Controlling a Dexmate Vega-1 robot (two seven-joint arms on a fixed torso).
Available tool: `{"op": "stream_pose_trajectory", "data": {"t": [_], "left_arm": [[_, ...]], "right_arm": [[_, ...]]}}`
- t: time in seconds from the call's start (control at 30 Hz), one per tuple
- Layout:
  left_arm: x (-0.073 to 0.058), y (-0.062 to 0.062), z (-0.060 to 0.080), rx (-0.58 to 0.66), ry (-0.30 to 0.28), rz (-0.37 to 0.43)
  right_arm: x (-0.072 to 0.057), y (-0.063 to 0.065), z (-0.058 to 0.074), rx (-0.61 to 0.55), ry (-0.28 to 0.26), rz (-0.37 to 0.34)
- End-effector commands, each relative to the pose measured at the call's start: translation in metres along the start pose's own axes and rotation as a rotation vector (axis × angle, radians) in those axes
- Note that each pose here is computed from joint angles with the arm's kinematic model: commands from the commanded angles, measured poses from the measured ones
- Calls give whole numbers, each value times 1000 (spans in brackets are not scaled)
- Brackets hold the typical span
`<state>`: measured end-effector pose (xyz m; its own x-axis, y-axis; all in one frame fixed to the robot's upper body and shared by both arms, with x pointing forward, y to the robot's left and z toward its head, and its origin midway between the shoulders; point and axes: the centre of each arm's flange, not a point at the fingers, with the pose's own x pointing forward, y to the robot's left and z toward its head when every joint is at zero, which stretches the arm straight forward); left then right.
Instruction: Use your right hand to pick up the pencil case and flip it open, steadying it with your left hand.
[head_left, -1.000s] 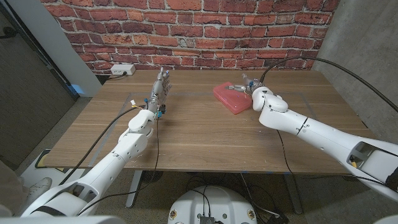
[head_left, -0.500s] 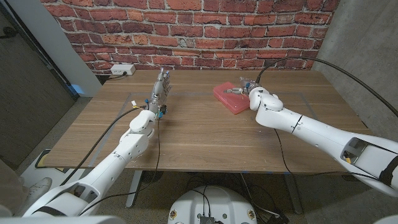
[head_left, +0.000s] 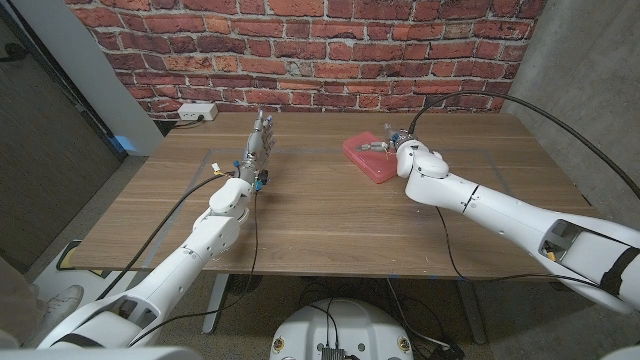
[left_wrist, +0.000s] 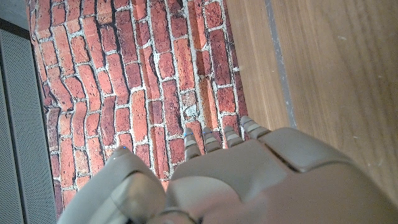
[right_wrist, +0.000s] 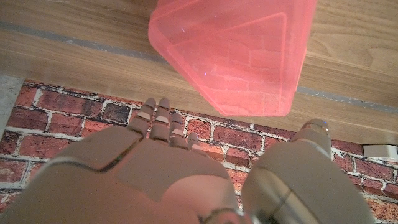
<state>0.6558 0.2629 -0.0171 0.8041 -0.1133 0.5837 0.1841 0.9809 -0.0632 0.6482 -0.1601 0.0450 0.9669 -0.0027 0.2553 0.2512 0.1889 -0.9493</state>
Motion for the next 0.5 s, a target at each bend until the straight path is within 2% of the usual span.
{"op": "stream_pose_trajectory", "data": {"t": [0.03, 0.23, 0.5], "left_arm": [[0, 1, -1, -5, 5, -1], [-1, 2, 0, -8, -5, 7], [-4, 4, -1, -11, -4, 15]], "right_arm": [[2, 2, 9, -9, 1, -8], [1, 0, 13, -24, -3, -10], [5, 5, 17, -45, 2, 11]]}}
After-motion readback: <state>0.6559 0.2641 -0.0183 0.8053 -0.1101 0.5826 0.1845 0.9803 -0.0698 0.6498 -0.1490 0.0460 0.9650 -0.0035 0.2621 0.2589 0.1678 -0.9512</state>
